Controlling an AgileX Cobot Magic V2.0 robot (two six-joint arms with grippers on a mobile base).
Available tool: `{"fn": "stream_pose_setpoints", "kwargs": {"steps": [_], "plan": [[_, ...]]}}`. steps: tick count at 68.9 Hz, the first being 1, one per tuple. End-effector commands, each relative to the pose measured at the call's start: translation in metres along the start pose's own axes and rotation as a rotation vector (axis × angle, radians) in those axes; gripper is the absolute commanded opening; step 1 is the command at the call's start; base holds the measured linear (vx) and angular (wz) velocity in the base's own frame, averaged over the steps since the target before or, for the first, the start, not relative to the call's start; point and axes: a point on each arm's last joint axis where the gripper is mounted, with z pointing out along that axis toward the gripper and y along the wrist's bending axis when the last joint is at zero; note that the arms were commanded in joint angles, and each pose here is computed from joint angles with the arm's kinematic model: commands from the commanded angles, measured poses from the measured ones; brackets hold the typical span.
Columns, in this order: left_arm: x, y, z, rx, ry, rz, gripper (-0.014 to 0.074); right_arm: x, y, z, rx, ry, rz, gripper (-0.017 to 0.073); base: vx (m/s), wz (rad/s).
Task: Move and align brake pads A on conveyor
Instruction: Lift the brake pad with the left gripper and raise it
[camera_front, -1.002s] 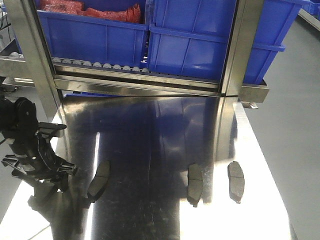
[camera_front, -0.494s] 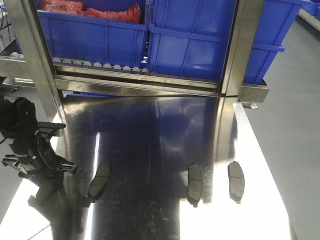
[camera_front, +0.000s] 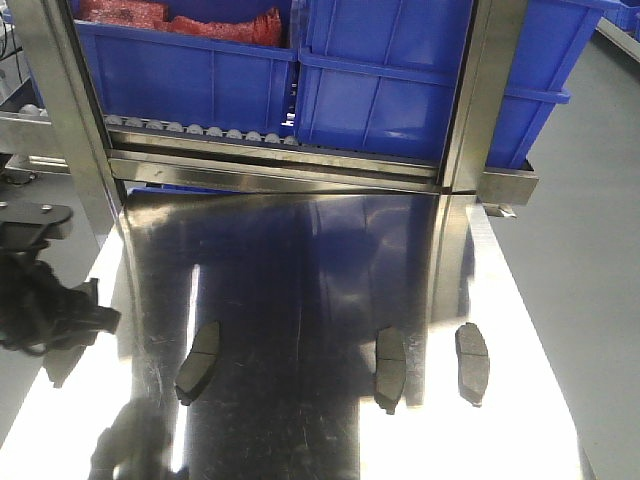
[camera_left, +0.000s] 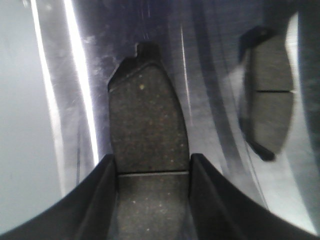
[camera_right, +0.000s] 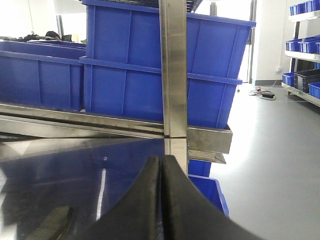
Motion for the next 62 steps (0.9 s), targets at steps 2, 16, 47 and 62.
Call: {"fn": "stream_pose_setpoints", "kwargs": {"steps": [2, 16, 47, 62], "plan": [[0.011, -0.005, -0.042, 0.013, -0.199, -0.013, -0.0007, -0.003, 0.0, -0.001, -0.004, -0.071, -0.013, -0.0012, 0.0, 0.0], [0.056, -0.007, -0.075, 0.022, -0.332, -0.012, -0.0006, -0.003, 0.0, -0.001, -0.004, -0.071, -0.013, -0.0012, 0.0, 0.0], [0.143, -0.008, -0.122, 0.019, -0.751, 0.012, -0.0006, -0.003, 0.0, -0.001, -0.004, -0.071, -0.013, -0.0012, 0.0, 0.0], [0.151, -0.009, -0.13, 0.02, -0.815, 0.015, -0.0006, -0.003, 0.0, -0.001, -0.004, -0.071, -0.013, -0.0012, 0.0, 0.0]]}}
